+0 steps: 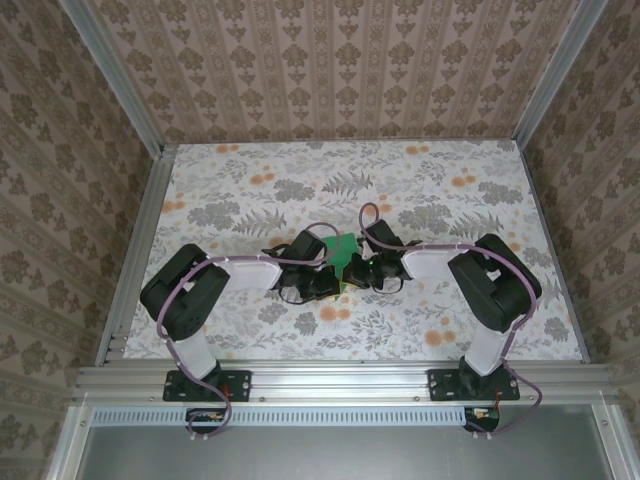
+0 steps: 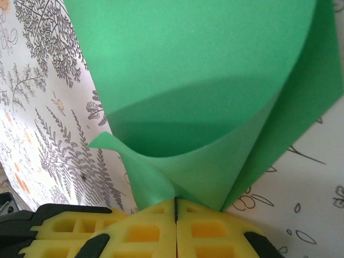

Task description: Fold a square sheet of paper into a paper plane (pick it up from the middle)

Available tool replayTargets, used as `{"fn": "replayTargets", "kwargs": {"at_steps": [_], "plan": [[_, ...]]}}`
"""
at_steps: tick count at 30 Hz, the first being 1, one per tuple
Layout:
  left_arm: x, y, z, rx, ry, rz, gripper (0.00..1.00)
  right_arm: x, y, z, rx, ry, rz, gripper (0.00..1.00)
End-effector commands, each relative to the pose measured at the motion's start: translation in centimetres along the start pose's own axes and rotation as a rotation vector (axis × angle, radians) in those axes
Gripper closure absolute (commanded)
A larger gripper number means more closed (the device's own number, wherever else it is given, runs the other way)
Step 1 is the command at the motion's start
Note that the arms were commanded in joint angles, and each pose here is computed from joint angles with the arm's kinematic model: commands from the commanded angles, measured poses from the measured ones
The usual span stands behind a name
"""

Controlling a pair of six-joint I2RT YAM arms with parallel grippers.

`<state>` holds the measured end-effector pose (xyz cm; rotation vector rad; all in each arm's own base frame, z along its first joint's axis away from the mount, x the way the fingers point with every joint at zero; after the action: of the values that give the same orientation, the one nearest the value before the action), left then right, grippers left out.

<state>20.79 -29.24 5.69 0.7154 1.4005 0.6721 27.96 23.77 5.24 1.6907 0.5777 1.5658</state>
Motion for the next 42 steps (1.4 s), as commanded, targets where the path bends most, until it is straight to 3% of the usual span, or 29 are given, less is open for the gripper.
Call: {"fn": "replayTargets", "kwargs": {"at_steps": [1, 10, 19, 33, 42], "plan": [[2.2, -0.1, -1.5, 0.038, 0.022, 0.113, 0.93, -1.5, -0.8, -0.3, 0.005, -0.004, -0.076, 0.93], [-0.3, 2.3, -0.1, -0.090, -0.019, -0.045, 0.87, -1.4, 0.0, -1.0, -0.006, -0.059, -0.037, 0.93], [-1.2, 1.4, -0.3, -0.052, -0.034, -0.113, 0.86, -1.4, -0.2, -1.0, -0.009, -0.075, -0.035, 0.93], [1.2, -0.3, -1.8, 0.058, -0.008, 0.056, 0.88, -1.8, -0.5, -1.0, -0.005, -0.086, -0.057, 0.93], [1.2, -0.3, -3.5, 0.135, -0.076, 0.113, 0.88, -2.0, -0.4, -0.9, -0.011, -0.087, -0.081, 0.93]]}}
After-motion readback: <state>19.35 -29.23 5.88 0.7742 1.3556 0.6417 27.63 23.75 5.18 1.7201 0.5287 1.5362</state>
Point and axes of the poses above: each hand's point on the last joint's axis, 136 mm out from that joint toward the fingers, its own y axis back along the fingers, its own x axis along the line the jaws close on, z = x × y, the point moved 5 cm from there along y, back along the fingers, and after that the axes turned 2 degrees about -y, right-handed, at the moved point
